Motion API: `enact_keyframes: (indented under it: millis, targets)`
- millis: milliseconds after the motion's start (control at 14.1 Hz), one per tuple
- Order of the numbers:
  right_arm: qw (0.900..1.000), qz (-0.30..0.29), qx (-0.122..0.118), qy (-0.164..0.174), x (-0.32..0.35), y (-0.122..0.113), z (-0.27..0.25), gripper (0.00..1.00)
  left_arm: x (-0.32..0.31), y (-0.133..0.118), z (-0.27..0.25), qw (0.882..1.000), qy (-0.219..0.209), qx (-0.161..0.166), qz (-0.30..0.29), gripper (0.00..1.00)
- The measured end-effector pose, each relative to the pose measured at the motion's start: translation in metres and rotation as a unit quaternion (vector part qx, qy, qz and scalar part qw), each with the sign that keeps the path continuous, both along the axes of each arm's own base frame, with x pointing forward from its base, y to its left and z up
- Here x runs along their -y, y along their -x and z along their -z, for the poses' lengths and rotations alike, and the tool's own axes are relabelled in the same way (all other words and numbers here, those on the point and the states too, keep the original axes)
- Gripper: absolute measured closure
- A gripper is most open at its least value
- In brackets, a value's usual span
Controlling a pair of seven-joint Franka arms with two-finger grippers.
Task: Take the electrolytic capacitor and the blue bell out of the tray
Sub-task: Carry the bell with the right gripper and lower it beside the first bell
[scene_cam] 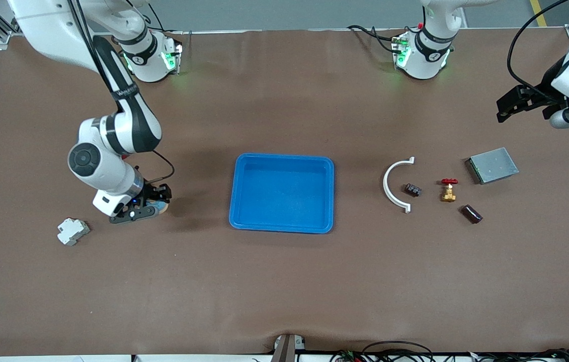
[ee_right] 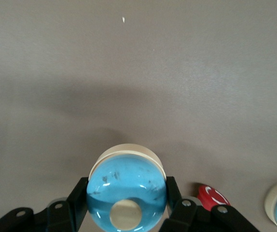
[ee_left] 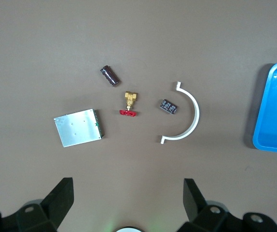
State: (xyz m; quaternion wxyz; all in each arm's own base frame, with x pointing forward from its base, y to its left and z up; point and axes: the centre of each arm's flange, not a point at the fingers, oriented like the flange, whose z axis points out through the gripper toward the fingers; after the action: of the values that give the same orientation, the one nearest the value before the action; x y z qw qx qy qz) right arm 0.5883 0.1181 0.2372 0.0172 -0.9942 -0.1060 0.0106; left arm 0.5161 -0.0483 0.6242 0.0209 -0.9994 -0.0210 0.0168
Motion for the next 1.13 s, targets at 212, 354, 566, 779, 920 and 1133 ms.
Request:
enact_keyframes:
  millis: [212, 354, 566, 779, 920, 1133]
  targets:
    - [1.0, 0.0, -0.012, 0.002, -0.001, -0.006, 0.022, 0.33, 0.0, 0.0, 0.0, 1.0, 0.0, 0.0, 0.0, 0.0]
    - [1.0, 0.002, -0.016, 0.002, -0.002, -0.008, 0.031, 0.33, 0.0, 0.0, 0.0, 1.0, 0.0, 0.0, 0.0, 0.0]
    - [1.0, 0.002, -0.023, 0.004, -0.002, -0.01, 0.044, 0.33, 0.0, 0.0, 0.0, 1.0, 0.0, 0.0, 0.0, 0.0]
    - [1.0, 0.002, -0.03, 0.005, -0.002, -0.01, 0.054, 0.33, 0.0, -0.001, 0.0, 1.0, 0.0, 0.0, 0.0, 0.0]
    - [0.999, 0.002, -0.031, 0.005, -0.002, -0.01, 0.056, 0.33, 0.0, -0.001, 0.0, 1.0, 0.0, 0.0, 0.0, 0.0]
    - [0.999, 0.003, -0.032, 0.005, -0.002, -0.011, 0.055, 0.09, 0.0, -0.001, 0.001, 1.0, 0.0, 0.0, 0.0, 0.0]
